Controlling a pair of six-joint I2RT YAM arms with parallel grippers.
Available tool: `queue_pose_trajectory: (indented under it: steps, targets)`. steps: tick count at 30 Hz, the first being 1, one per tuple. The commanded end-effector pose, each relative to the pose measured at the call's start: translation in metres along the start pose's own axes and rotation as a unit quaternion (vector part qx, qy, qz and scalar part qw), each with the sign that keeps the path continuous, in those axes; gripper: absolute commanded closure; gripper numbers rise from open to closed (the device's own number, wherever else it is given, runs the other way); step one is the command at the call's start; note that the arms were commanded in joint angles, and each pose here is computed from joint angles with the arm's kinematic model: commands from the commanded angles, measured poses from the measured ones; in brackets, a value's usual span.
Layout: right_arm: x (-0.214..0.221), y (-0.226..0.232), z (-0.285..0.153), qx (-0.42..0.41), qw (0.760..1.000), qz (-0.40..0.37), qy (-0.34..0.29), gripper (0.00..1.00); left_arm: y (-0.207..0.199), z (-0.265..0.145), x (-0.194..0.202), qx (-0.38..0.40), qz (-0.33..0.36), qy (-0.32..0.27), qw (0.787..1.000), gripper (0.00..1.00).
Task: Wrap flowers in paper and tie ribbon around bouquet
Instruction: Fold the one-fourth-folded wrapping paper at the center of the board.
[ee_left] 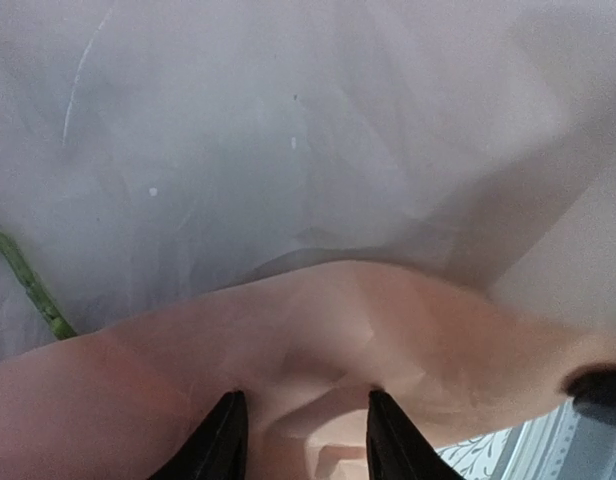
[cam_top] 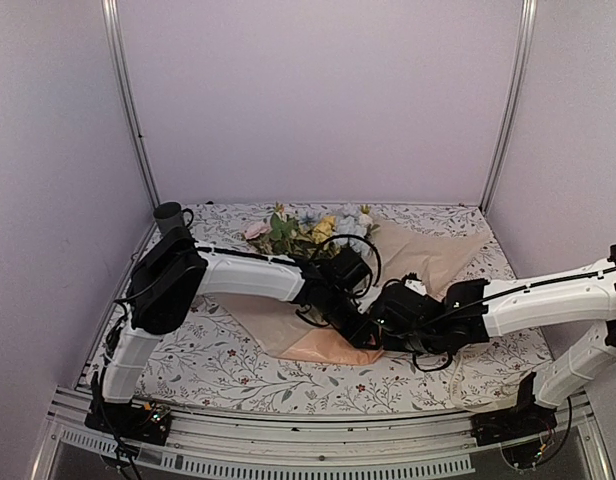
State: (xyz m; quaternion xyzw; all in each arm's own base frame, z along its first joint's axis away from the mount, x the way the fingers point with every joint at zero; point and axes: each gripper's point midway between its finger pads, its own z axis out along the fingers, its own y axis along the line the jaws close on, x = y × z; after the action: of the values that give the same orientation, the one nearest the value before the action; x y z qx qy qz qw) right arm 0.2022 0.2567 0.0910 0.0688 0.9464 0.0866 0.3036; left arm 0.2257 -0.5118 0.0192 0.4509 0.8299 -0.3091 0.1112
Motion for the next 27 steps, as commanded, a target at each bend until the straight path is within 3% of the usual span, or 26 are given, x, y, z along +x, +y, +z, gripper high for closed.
queue_pose_trajectory:
  steps: [1,9,18,22,27]
  targets:
    - [-0.008,0.021,0.003,-0.028,0.994,-0.097,-0.044,1.00,0.025,0.011,0.036,0.011,-0.054,0.035,0.998,0.58]
    - [0.025,0.037,0.027,-0.086,0.963,-0.255,-0.029,1.00,0.014,-0.037,-0.009,0.060,-0.036,-0.060,0.996,0.57]
    - [0.022,0.033,0.043,-0.042,0.945,-0.321,-0.049,1.00,0.004,-0.082,-0.027,0.113,-0.042,-0.118,0.986,0.54]
    - [0.023,0.034,0.043,-0.043,0.941,-0.331,-0.048,1.00,0.005,-0.134,-0.032,0.071,-0.044,-0.145,0.986,0.49]
    - [0.021,0.040,0.043,-0.044,0.938,-0.341,-0.050,1.00,0.045,-0.139,0.042,-0.037,-0.103,-0.080,0.991,0.46]
